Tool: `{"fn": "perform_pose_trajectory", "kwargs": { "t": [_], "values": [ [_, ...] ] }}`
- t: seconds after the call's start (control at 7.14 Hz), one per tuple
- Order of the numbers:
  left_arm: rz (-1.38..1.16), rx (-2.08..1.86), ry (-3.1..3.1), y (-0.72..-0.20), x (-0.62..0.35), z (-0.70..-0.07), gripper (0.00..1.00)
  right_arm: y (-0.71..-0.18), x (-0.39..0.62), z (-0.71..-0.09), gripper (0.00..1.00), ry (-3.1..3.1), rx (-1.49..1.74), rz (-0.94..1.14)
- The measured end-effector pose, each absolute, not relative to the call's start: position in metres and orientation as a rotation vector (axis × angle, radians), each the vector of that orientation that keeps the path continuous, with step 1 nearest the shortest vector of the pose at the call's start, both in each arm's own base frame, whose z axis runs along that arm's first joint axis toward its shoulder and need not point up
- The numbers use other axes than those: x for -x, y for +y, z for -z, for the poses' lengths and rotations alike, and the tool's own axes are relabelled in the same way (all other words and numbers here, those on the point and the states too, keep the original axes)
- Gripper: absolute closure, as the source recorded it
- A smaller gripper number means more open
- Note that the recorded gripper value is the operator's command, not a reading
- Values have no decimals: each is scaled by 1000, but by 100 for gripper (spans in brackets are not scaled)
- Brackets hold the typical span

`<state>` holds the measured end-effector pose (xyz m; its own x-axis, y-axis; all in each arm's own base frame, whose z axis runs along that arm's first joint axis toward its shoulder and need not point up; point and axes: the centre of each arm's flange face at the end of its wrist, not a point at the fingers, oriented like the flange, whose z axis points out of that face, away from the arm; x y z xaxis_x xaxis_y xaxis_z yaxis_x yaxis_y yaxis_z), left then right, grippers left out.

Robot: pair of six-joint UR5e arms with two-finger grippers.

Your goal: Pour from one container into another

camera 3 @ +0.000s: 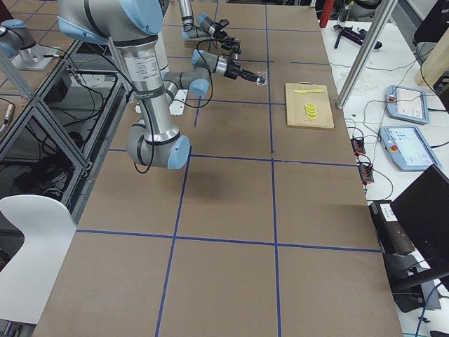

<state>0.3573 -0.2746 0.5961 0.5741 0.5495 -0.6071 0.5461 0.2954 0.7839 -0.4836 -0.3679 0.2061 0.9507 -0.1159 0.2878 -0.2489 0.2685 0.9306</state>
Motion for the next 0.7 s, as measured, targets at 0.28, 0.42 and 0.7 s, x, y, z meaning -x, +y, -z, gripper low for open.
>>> {"fn": "perform_pose_trajectory", "kwargs": {
  "t": [0.28, 0.42, 0.7],
  "values": [
    [-6, -1342, 1041, -274, -358, -598, 57, -368, 483, -206, 100, -327, -1303, -93],
    [-7, -1342, 1041, -274, -359, -598, 53, -368, 483, -206, 100, -328, -1303, -93],
    [-6, -1342, 1043, -274, -360, -597, 6, -368, 483, -206, 100, -327, -1303, -92]
  ]
}}
